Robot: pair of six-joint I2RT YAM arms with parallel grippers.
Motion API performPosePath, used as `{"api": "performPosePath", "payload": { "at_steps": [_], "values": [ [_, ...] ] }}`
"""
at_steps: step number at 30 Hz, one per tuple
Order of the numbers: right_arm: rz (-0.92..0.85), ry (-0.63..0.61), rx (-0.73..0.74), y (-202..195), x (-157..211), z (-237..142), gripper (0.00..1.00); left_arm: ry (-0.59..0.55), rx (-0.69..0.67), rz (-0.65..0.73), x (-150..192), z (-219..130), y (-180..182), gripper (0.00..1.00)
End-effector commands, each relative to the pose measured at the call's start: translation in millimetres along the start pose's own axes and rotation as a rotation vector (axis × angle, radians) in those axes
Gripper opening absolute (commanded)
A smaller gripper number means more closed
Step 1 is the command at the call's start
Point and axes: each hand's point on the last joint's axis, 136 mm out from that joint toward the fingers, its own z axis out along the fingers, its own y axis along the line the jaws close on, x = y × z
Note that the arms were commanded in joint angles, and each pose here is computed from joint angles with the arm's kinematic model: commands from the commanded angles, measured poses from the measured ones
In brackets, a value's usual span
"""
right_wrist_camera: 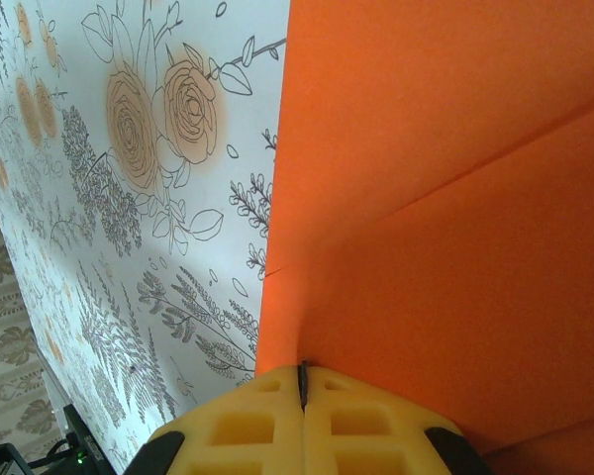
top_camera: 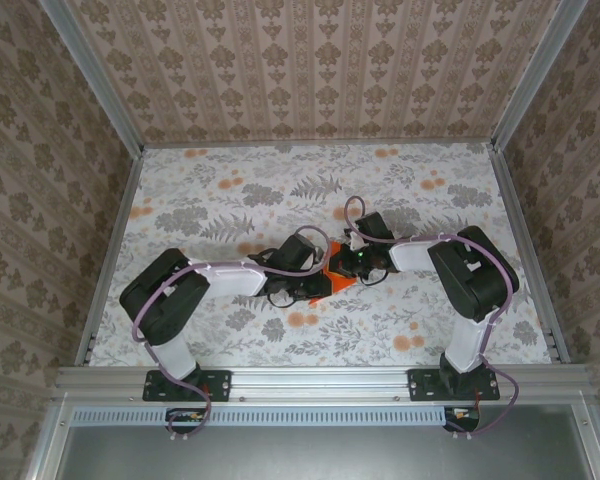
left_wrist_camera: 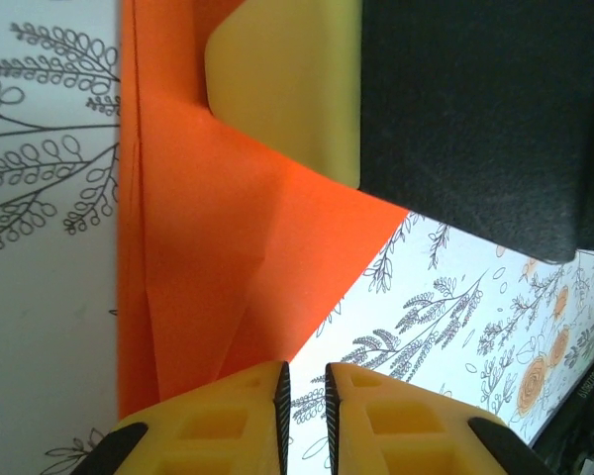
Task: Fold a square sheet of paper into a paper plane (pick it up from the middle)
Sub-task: Fourth fold the wing at the center of the table.
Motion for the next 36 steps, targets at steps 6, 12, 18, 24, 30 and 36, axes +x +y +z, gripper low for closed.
{"api": "performPosePath", "payload": {
  "at_steps": [6, 12, 18, 24, 30, 36],
  "values": [
    [0.114, 0.062, 0.298, -85, 32, 11, 0.00, -0.094, 0.001, 0.039, -17, -13, -8, 0.17],
    [0.116, 0.065, 0.299, -86, 32, 12, 0.00, -0.078, -0.014, 0.030, -16, -6, -2, 0.12],
    [0.119, 0.070, 0.303, -87, 33, 12, 0.00, -0.066, -0.053, 0.002, -11, 0, 14, 0.10],
    [0.121, 0.074, 0.310, -89, 35, 12, 0.00, -0.082, -0.078, -0.028, -10, -3, 29, 0.10],
    [0.121, 0.076, 0.316, -90, 36, 12, 0.00, -0.081, -0.073, -0.062, -4, -4, 38, 0.09],
    [0.123, 0.080, 0.322, -92, 37, 12, 0.00, -0.083, -0.088, -0.090, 2, -7, 47, 0.09]
  ]
}}
